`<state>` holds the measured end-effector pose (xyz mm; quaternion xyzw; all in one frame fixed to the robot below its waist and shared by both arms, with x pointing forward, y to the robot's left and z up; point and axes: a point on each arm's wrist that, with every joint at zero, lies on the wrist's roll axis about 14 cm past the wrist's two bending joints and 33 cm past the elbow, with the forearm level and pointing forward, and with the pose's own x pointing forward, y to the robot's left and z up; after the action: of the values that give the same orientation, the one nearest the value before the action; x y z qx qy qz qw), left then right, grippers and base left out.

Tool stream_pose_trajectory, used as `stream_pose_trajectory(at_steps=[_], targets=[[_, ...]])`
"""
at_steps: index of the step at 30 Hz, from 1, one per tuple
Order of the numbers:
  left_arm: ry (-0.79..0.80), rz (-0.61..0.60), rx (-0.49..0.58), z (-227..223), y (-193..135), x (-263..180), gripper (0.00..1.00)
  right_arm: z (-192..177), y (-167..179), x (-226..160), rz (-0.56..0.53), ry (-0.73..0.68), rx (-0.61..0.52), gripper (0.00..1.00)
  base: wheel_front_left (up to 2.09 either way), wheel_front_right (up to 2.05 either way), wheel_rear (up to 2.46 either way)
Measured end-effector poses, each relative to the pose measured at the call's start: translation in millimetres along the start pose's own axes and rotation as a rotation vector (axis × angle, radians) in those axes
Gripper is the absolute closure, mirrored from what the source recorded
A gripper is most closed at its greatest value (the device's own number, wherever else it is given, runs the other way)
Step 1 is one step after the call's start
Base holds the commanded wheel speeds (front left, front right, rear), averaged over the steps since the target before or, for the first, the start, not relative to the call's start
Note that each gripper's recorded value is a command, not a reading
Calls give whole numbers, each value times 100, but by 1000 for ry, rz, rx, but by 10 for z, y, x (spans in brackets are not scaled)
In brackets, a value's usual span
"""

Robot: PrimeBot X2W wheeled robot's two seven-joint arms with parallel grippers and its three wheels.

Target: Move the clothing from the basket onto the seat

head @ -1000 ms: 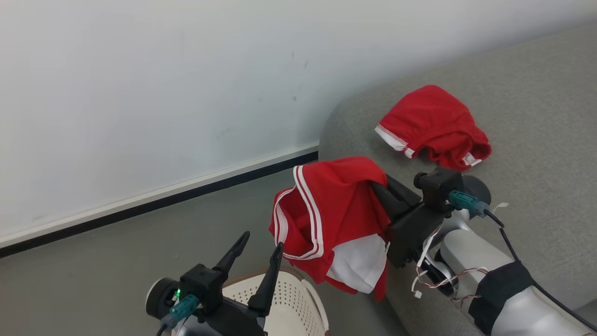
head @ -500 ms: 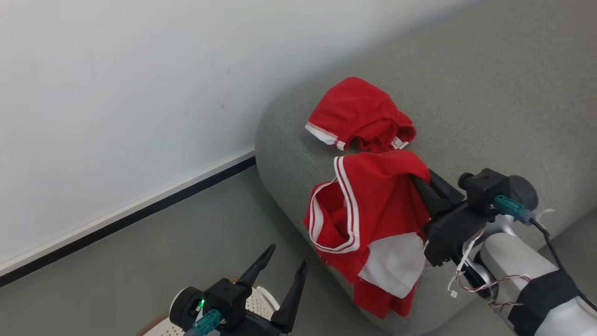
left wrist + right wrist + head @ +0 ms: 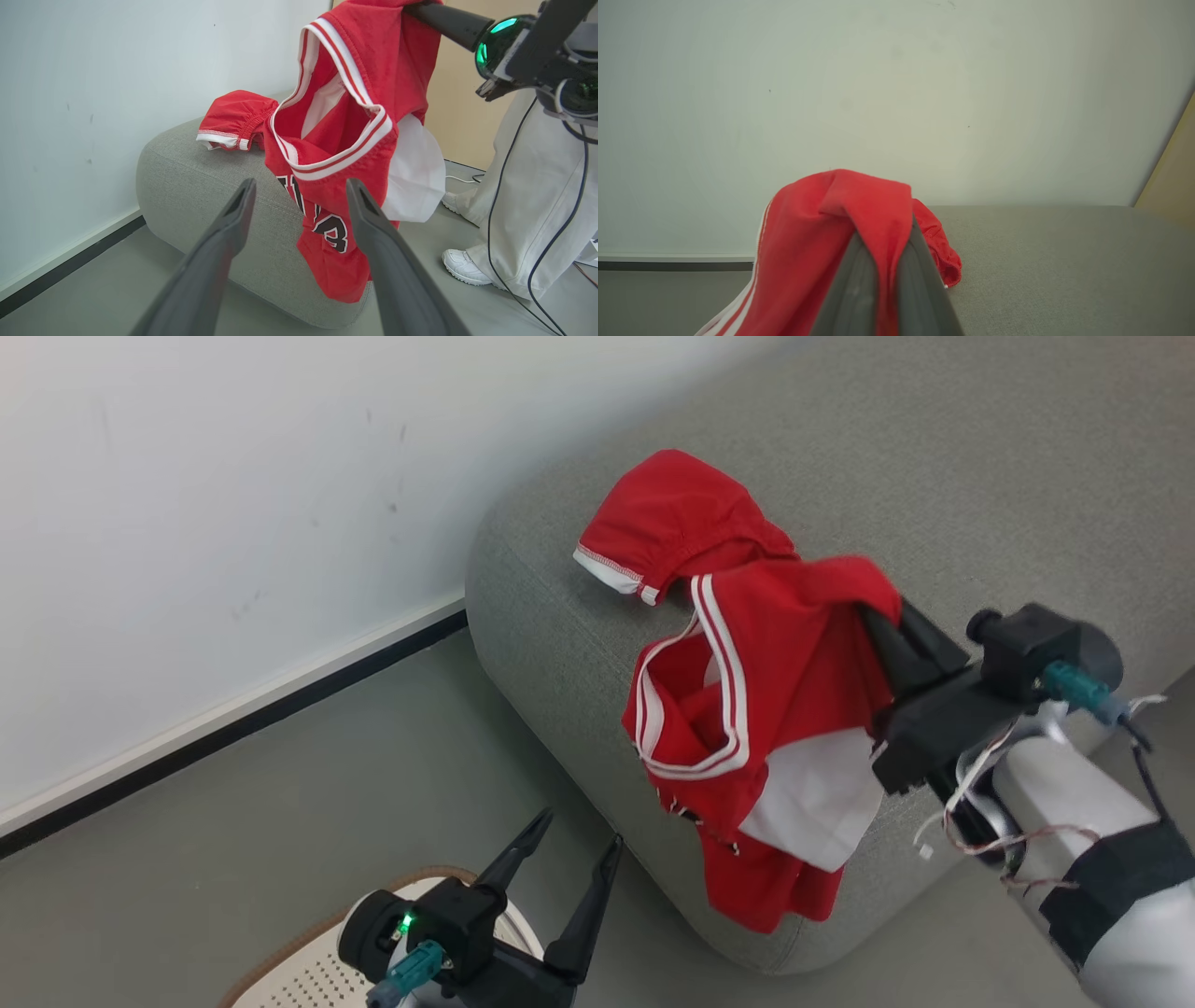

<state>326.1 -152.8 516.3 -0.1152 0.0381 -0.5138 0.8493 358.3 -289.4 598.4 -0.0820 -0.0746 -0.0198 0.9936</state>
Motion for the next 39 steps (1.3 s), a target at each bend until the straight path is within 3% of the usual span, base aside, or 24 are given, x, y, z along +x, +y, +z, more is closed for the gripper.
stream_pose_trajectory(at_steps=[14,21,26,34,39], targets=[[-75,86,3,190,415,19,0,1121,-827,827,-124,-202,-113,100,0,0,0],[-123,156,-5,305,722,-21,0,1435,-1123,1211,-177,-241,-155,100,0,0,0],[-129,194,5,318,958,-68,0,1415,-1359,1462,-234,-218,-168,100,0,0,0],[-149,276,21,330,1419,-162,0,1125,-1321,2001,-241,-166,-156,100,0,0,0],[-145,302,17,257,1639,-141,0,762,-1255,2306,-246,-107,-143,100,0,0,0]])
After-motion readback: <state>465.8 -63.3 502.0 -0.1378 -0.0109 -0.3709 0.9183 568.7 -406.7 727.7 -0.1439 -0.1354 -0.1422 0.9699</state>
